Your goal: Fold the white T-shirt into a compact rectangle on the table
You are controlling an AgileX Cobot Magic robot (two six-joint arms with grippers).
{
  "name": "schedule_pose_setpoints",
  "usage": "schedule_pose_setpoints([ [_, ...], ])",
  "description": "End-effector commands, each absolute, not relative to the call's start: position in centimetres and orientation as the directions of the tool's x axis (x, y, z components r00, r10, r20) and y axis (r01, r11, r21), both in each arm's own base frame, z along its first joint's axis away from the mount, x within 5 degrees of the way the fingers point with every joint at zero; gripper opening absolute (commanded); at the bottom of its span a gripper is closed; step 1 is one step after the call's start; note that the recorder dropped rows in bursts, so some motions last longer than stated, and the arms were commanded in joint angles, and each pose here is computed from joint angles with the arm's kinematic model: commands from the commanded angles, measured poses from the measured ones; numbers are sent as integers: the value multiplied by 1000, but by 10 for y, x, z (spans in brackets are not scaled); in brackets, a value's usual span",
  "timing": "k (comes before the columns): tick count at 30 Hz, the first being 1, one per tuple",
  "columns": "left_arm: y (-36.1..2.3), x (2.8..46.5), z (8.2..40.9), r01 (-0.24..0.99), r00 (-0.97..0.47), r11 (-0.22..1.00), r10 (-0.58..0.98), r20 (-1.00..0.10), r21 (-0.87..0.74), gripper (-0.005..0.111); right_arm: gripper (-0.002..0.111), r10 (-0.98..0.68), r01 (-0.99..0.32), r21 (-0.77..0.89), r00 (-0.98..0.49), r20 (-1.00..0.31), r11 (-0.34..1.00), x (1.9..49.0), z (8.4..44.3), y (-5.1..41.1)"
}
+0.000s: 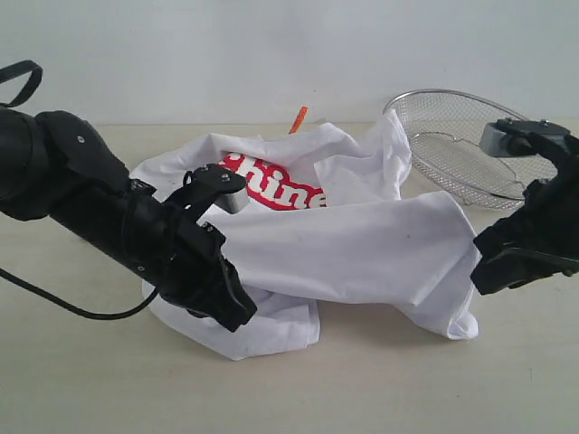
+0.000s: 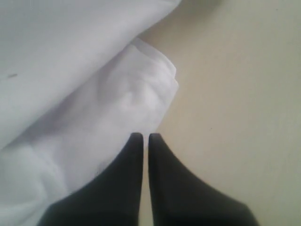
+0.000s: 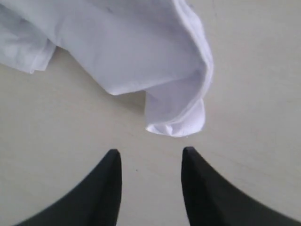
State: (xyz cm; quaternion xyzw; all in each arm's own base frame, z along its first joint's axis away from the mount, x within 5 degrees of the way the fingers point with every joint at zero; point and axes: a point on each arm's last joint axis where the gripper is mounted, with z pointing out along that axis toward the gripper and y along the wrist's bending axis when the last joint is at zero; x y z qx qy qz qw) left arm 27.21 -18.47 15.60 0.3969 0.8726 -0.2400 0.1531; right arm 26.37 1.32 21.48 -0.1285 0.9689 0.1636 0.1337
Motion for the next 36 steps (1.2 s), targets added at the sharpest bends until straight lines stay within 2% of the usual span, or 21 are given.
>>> schedule_pose_setpoints([
  [1, -190, 277, 144, 774, -626, 559, 609, -487, -297, 4, 37, -208, -279, 243, -937, -279, 929, 265, 208, 8],
  [3, -192, 281, 139, 779, -618, 559, 606, -501, -284, 4, 38, -213, -279, 244, -940, -265, 929, 268, 201, 7],
  [9, -193, 284, 118, 769, -636, 566, 625, -453, -297, 4, 67, -171, -234, 293, -959, -226, 927, 276, 183, 9],
  [17, -190, 277, 104, 761, -648, 552, 674, -354, -342, 4, 66, -174, -253, 308, -950, -260, 917, 279, 183, 17],
  [23, -188, 275, 103, 759, -649, 550, 686, -330, -348, 4, 66, -154, -242, 282, -941, -303, 928, 287, 180, 19],
  [27, -189, 274, 103, 758, -648, 545, 689, -325, -358, 4, 66, -124, -211, 328, -955, -269, 921, 292, 165, 21],
  [32, -188, 273, 103, 767, -637, 538, 700, -322, -349, 4, 66, -117, -235, 414, -950, -289, 879, 300, 149, 29],
  [34, -188, 273, 103, 767, -637, 538, 700, -322, -349, 4, 60, -121, -233, 425, -954, -274, 875, 301, 141, 30],
  [36, -187, 274, 104, 767, -638, 539, 699, -323, -348, 4, 47, -123, -225, 434, -960, -251, 873, 303, 134, 30],
])
